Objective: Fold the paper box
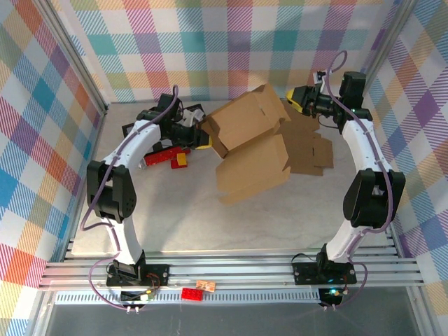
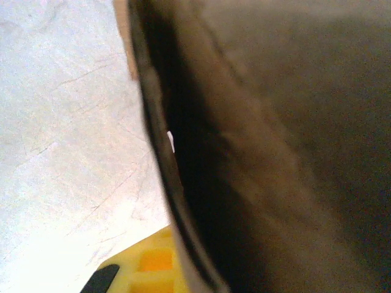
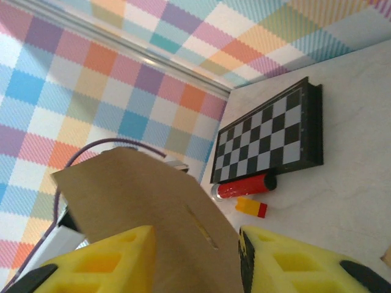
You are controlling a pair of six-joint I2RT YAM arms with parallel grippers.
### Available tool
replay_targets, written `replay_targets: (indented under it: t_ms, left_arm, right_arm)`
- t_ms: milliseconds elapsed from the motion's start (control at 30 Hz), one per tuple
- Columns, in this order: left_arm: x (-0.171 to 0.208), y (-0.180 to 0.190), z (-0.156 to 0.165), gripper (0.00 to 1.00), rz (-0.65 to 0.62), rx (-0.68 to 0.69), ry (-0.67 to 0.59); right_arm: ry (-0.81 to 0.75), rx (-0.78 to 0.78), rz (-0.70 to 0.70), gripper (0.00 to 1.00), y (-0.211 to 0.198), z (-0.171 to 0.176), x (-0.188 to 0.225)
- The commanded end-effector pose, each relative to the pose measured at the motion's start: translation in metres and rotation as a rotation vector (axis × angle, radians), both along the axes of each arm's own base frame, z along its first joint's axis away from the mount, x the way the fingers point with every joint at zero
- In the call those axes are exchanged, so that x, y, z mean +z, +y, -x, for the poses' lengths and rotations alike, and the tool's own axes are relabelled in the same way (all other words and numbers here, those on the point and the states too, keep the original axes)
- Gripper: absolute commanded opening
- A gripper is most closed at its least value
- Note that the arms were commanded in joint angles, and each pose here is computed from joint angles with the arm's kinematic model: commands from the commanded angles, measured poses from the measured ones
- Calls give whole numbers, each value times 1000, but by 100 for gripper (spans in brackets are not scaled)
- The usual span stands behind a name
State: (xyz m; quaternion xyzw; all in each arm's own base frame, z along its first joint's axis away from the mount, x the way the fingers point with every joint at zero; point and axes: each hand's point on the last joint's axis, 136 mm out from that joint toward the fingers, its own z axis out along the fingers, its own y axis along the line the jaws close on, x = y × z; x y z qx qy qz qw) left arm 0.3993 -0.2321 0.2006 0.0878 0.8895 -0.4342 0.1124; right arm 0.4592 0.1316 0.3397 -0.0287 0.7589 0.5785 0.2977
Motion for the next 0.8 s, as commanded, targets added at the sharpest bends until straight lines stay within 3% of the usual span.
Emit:
replay_targets:
  t_ms: [0,767]
  left_arm:
    - [14,0,-1,0,42,-21,-11]
    - [15,0,2,0,39,-34,1]
  right_arm:
    - [-102,112,-8,41,17,16,20]
    - [-97,179,91,42,52,30,5]
